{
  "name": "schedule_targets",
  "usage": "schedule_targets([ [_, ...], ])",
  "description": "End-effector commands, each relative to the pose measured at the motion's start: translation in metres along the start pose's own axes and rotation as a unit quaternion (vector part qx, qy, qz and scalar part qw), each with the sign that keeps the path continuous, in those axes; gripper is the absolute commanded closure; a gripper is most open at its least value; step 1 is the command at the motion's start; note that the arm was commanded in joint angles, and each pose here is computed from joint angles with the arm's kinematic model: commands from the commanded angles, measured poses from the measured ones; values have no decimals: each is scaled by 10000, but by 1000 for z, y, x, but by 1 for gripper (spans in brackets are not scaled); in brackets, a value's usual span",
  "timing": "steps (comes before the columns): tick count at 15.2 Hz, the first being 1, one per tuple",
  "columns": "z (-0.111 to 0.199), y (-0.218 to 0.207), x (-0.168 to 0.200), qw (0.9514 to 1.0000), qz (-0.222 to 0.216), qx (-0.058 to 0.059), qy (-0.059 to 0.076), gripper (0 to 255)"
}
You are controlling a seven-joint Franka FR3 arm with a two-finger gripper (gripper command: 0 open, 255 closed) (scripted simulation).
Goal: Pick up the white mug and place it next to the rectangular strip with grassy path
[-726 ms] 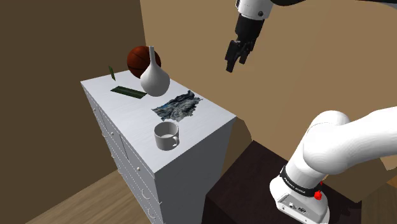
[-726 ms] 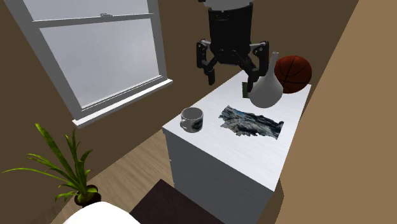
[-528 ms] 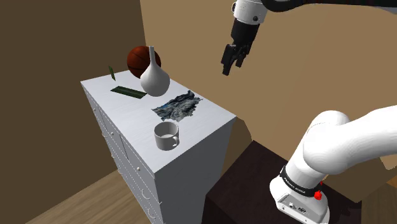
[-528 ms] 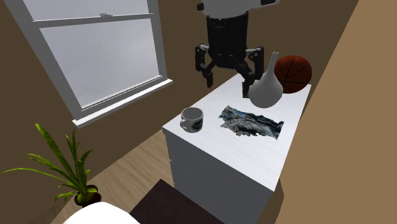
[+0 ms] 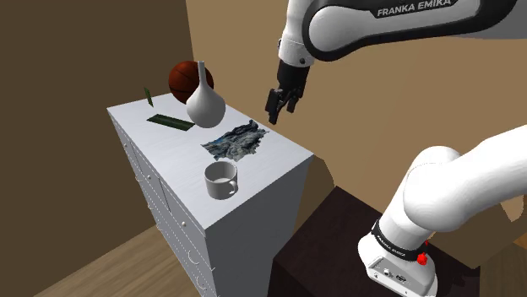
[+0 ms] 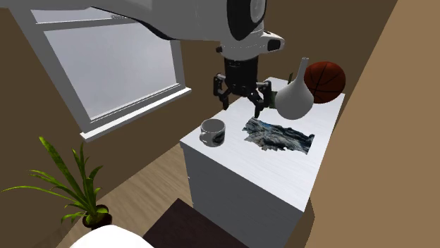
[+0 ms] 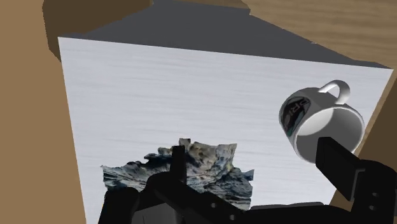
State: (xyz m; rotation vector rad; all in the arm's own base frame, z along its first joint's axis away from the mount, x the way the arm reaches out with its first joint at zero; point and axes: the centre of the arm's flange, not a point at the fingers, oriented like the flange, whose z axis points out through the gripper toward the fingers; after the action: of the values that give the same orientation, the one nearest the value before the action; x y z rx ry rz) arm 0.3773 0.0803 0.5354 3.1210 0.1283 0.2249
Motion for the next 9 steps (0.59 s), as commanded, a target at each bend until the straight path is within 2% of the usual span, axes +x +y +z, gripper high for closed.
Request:
schedule_targets([
  [1,23,-11,11,10000,-19,60,-5,0],
  [9,106,-56,52,9995,-105,291,-55,0],
])
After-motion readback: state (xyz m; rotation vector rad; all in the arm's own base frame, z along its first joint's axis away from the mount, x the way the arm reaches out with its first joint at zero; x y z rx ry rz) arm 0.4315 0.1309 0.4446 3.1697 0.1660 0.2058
